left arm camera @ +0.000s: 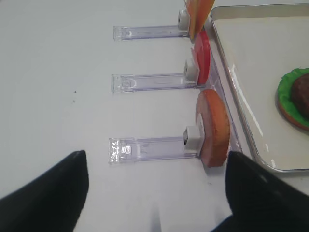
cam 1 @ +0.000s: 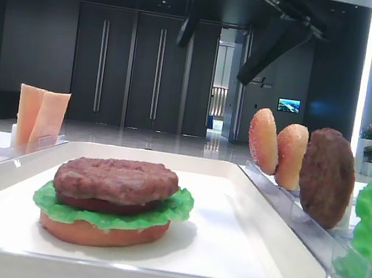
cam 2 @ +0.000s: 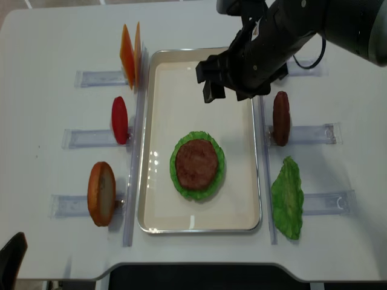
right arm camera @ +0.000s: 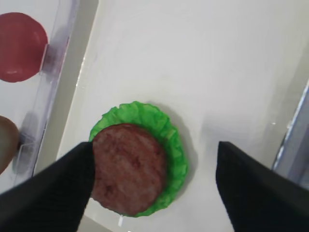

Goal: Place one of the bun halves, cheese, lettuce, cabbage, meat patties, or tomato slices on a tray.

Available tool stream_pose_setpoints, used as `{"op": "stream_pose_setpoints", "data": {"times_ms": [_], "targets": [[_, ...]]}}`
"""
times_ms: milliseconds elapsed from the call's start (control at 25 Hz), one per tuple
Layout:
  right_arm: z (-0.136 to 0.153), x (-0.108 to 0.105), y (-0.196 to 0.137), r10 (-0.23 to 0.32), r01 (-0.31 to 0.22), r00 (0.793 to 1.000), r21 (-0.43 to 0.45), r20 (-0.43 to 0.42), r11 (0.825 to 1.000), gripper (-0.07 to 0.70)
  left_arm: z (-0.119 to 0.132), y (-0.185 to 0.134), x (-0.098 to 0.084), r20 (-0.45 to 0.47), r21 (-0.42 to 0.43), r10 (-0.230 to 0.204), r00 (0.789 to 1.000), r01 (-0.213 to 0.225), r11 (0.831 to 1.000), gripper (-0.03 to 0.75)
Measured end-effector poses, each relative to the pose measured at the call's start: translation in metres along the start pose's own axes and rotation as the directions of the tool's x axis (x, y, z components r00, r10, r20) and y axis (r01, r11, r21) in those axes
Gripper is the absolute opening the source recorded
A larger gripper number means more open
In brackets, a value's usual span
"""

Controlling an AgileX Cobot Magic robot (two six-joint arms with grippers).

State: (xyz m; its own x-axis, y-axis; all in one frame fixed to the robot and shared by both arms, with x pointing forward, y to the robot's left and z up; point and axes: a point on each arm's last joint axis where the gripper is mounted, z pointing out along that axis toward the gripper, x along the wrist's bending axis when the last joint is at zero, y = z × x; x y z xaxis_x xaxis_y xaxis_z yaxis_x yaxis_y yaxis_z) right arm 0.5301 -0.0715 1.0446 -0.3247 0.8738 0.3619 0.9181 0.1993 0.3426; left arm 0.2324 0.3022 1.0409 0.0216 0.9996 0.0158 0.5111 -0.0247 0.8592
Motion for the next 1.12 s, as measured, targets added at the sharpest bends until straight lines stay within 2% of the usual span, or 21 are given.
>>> {"op": "stream_pose_setpoints", "data": {"times_ms": [160, 320, 520, 640, 800, 1120], "targets": [[-0.018, -0.01, 0.012, -0.004, 0.003, 0.997, 0.006, 0.076, 1.0, 0.501, 0.0, 0.0, 0.0, 0.0, 0.0, 0.0, 1.0, 0.0, 1.0, 0.692], [-0.03, -0.027, 0.018, 0.017, -0.022, 0.991, 0.034, 0.129, 0.999, 0.501, 0.0, 0.0, 0.0, 0.0, 0.0, 0.0, 1.0, 0.0, 1.0, 0.692], [-0.039, -0.056, 0.019, 0.023, -0.043, 0.97, 0.079, 0.242, 0.996, 0.501, 0.0, 0.0, 0.0, 0.0, 0.0, 0.0, 1.0, 0.0, 1.0, 0.692], [-0.046, -0.076, 0.02, 0.051, -0.082, 0.955, 0.096, 0.292, 0.992, 0.501, 0.0, 0.0, 0.0, 0.0, 0.0, 0.0, 1.0, 0.0, 1.0, 0.692], [-0.056, -0.104, 0.022, 0.087, -0.129, 0.94, 0.106, 0.33, 0.986, 0.501, 0.0, 0.0, 0.0, 0.0, 0.0, 0.0, 1.0, 0.0, 1.0, 0.692], [-0.078, -0.157, 0.022, 0.132, -0.18, 0.92, 0.098, 0.369, 0.979, 0.501, 0.0, 0.0, 0.0, 0.0, 0.0, 0.0, 1.0, 0.0, 1.0, 0.692]]}}
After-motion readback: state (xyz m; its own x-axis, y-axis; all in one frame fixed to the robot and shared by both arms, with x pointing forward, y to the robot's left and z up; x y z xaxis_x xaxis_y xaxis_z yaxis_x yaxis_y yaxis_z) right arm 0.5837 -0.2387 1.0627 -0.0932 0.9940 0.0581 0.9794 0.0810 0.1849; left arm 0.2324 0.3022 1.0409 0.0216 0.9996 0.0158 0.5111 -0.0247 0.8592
